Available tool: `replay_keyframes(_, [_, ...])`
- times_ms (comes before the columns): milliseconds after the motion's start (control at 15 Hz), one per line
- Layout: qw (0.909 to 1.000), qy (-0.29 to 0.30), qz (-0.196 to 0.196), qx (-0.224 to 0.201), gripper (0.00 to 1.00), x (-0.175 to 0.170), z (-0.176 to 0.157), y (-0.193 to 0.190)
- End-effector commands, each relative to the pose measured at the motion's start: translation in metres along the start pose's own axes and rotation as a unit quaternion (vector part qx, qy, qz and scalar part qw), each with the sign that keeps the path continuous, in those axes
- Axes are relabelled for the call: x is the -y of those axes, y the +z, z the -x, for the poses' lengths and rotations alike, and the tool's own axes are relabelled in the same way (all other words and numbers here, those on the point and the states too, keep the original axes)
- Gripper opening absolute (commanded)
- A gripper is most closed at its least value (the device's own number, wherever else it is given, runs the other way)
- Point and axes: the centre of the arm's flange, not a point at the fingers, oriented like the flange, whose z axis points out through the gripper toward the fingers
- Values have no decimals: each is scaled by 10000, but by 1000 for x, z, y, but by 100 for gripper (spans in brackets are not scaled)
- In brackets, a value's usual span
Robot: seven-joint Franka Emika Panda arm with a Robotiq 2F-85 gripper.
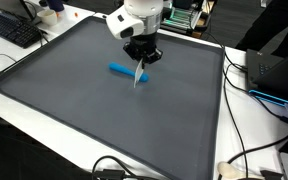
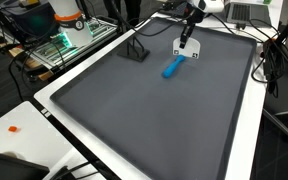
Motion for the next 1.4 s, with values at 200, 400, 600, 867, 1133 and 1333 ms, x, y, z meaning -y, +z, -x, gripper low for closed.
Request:
replay_keyframes(200, [9998,91,165,16,1,2,-4,20])
replay_keyframes(400, [9998,111,179,60,1,1,-4,23])
replay_keyframes(600, [9996,120,175,161,1,-1,-3,28])
replay_keyframes(867, [9993,108,172,303,1,-2,-2,33])
replay_keyframes(1133, [9988,117,150,459,1,-5,1,33])
replay_keyframes(1333, [9979,111,145,628,1,-6,3,32])
